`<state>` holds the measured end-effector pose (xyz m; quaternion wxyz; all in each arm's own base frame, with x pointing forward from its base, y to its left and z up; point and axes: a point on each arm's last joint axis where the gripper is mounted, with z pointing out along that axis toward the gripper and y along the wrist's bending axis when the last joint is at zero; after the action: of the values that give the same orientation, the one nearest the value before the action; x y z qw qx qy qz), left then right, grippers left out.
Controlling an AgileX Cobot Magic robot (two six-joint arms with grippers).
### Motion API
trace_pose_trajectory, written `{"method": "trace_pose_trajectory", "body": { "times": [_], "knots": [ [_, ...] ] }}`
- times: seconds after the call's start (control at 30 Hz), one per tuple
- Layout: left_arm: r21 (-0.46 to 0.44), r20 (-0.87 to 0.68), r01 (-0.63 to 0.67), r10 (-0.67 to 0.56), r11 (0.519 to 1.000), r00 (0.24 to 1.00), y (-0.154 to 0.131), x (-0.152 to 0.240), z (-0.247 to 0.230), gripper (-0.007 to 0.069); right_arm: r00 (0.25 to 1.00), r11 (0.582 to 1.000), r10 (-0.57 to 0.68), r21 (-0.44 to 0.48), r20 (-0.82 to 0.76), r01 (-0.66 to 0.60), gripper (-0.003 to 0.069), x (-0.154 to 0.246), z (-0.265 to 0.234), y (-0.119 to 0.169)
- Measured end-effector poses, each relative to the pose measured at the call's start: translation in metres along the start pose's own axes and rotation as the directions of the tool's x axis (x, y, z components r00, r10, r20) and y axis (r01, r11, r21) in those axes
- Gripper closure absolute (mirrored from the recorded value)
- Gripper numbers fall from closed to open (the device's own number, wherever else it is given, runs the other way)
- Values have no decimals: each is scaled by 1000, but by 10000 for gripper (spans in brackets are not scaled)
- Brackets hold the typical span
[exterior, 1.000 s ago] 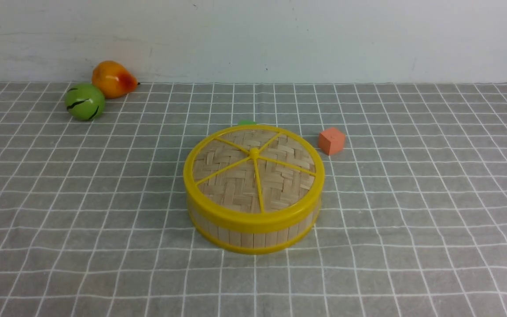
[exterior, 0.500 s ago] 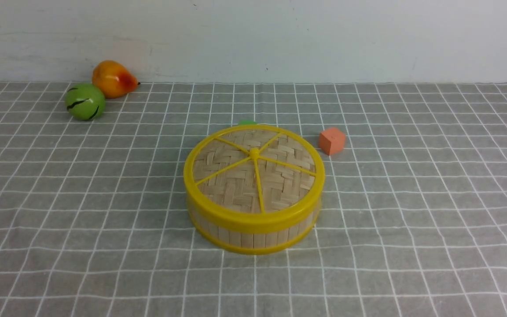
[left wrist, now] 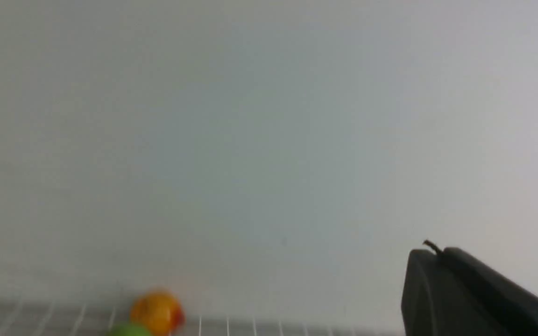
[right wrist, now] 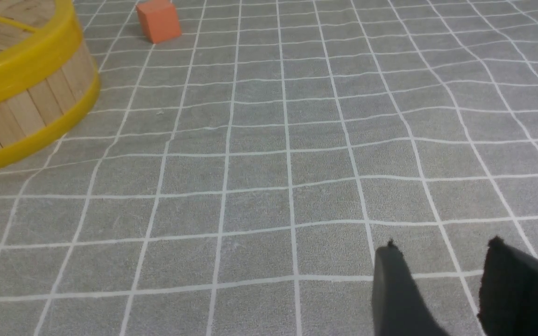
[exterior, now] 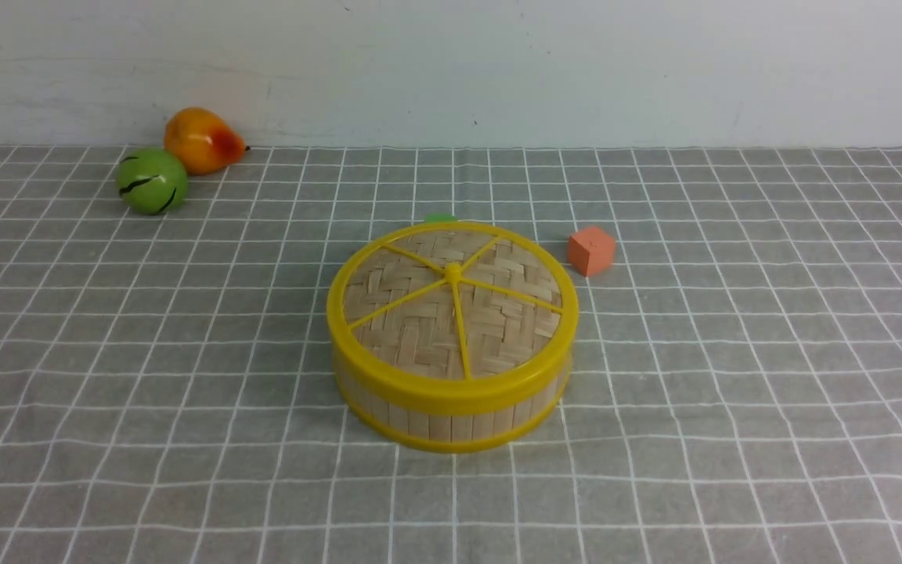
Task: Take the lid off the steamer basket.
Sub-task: Use the left arm to lift the lid of the steamer
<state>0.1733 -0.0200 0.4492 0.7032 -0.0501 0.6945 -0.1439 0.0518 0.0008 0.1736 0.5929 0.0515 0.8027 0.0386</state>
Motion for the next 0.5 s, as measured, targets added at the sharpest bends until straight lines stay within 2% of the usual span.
{"method": "trace_pose_trajectory", "body": {
  "times": [0.03, 0.1, 0.13, 0.23, 0.27, 0.4, 0.5],
  "knots": [
    [-5, -40, 4, -4, 1000, 999, 0, 2, 3, 638, 1000, 1000, 0, 0, 0, 0, 418, 0, 0, 0],
    [-17, -223, 31, -34, 999, 974, -3, 5, 31, 638, 1000, 1000, 0, 0, 0, 0, 418, 0, 0, 0],
    [-3, -372, 44, -41, 999, 927, -8, 8, 59, 638, 1000, 1000, 0, 0, 0, 0, 418, 0, 0, 0],
    [66, -565, 54, -7, 996, 825, -23, 16, 97, 638, 1000, 1000, 0, 0, 0, 0, 418, 0, 0, 0],
    [114, -641, 68, 21, 991, 767, -34, 23, 117, 638, 1000, 1000, 0, 0, 0, 0, 418, 0, 0, 0],
    [232, -774, 60, 147, 971, 616, -72, 47, 164, 638, 1000, 1000, 0, 0, 0, 0, 418, 0, 0, 0],
    [322, -798, -28, 288, 946, 529, -113, 74, 205, 638, 1000, 1000, 0, 0, 0, 0, 418, 0, 0, 0]
  ]
}}
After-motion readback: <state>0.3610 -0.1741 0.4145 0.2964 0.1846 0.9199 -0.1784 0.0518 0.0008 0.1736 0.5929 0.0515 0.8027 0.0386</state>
